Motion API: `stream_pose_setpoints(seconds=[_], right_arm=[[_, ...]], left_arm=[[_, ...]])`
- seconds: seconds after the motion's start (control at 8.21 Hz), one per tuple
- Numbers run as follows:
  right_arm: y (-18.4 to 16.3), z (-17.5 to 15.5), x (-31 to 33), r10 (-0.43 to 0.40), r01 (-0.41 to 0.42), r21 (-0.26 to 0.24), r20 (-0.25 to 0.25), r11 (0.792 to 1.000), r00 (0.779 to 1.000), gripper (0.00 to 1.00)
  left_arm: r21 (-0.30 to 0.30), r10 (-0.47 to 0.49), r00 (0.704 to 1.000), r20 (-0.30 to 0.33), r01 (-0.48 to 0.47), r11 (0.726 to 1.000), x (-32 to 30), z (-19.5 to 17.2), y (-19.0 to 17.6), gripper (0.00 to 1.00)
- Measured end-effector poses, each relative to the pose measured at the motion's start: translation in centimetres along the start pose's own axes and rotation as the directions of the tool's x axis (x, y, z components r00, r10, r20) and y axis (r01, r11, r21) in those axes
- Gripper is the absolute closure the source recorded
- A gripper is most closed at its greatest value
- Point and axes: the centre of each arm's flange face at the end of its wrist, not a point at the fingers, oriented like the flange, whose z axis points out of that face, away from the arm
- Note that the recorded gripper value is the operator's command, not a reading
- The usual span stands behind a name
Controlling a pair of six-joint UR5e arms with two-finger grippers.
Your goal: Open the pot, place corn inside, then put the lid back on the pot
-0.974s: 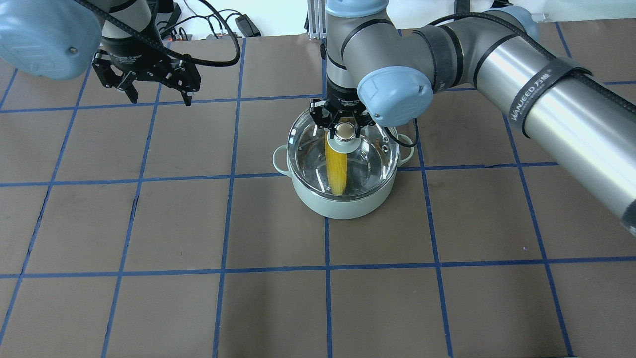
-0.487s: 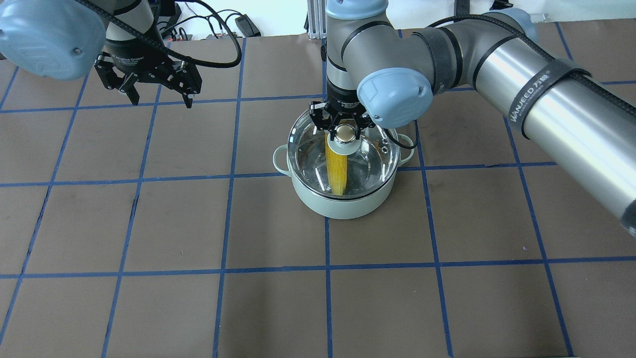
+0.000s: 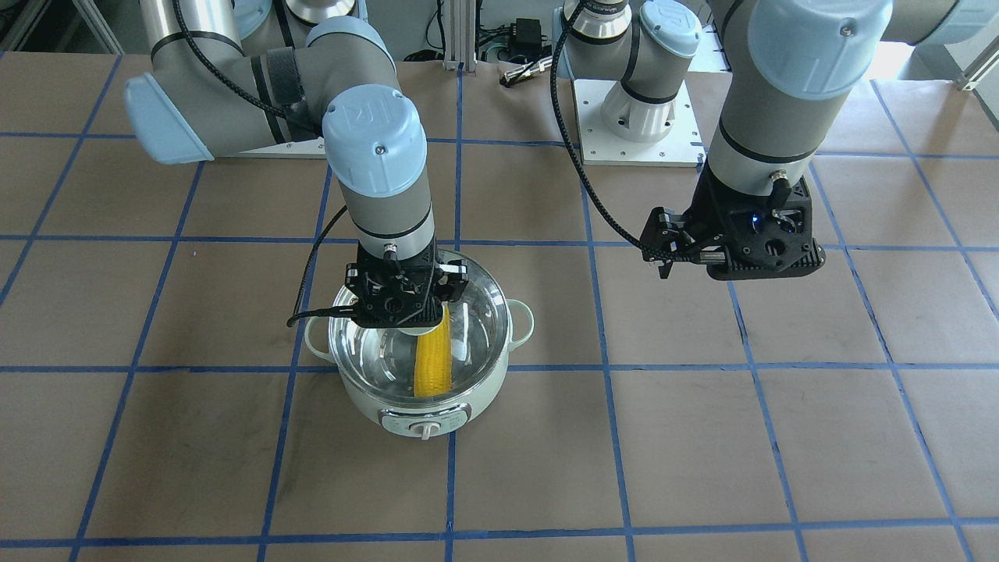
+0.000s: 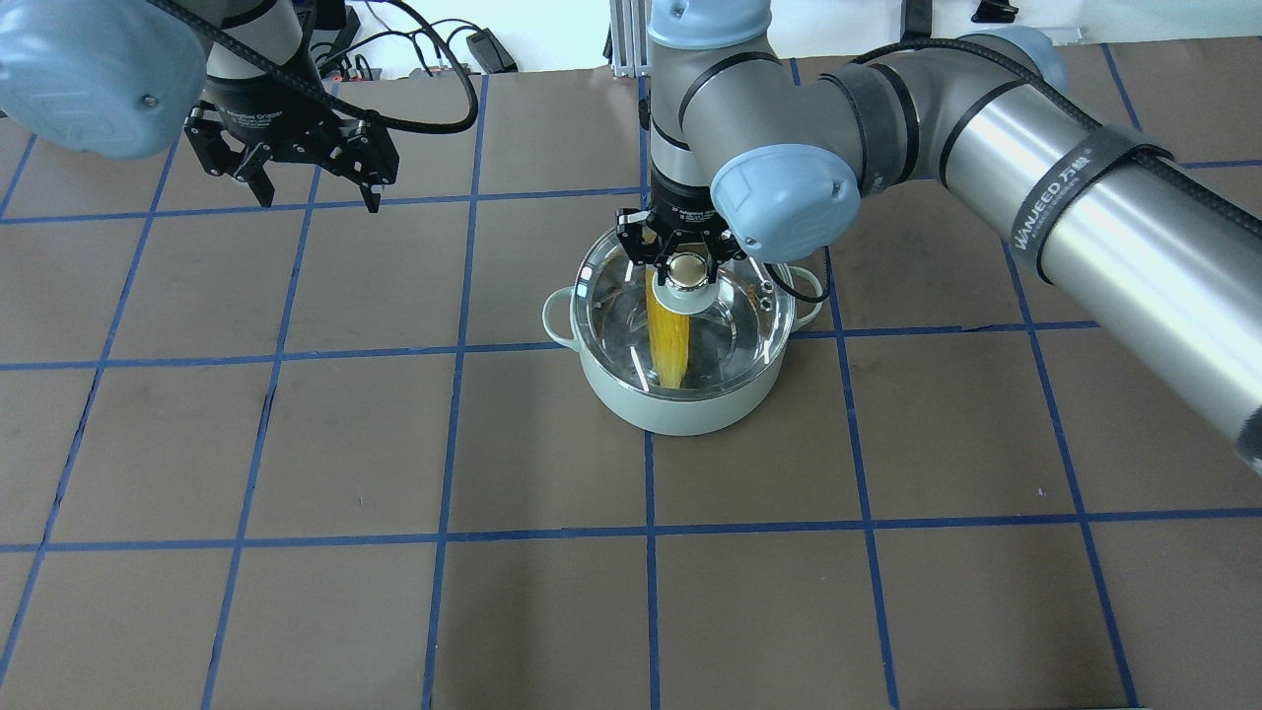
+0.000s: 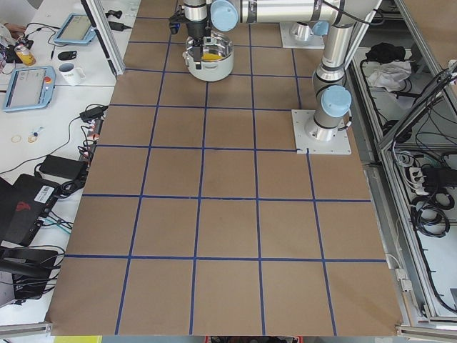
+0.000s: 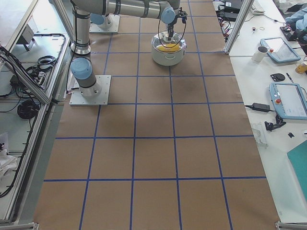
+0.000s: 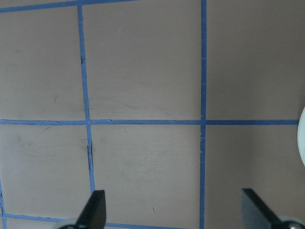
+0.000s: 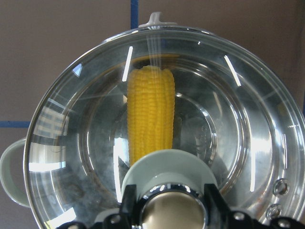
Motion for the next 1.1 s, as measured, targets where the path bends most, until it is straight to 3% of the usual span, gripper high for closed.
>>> stream_pose_setpoints(seconds=[0.12,0.24,0.37,0.49,1.1], right_arm=[[0.0,0.0,0.0,0.0,0.0,0.0,-0.001,1.0,1.0,0.73],[0.0,0.0,0.0,0.0,0.0,0.0,-0.001,1.0,1.0,0.56],[0.0,0.0,0.0,0.0,0.0,0.0,-0.002,1.0,1.0,0.13],[0.0,0.0,0.1,-0.001,0.001,0.0,-0.005,1.0,1.0,0.0],[0.0,-1.6,0.4,-0.018,0.018,0.034,-0.003,0.999,1.0,0.0]], left_arm=[[0.002,0.0,1.0,0.0,0.0,1.0,0.0,-0.1,0.1,0.0],[0.003,0.0,1.0,0.0,0.0,1.0,0.0,-0.2,0.1,0.0],[0.007,0.0,1.0,-0.001,0.0,1.0,0.0,-0.4,0.2,0.0],[0.01,0.0,1.0,-0.002,0.0,1.0,0.0,-0.6,0.4,0.0],[0.013,0.004,1.0,-0.011,-0.004,1.0,0.3,-1.1,0.7,0.0]])
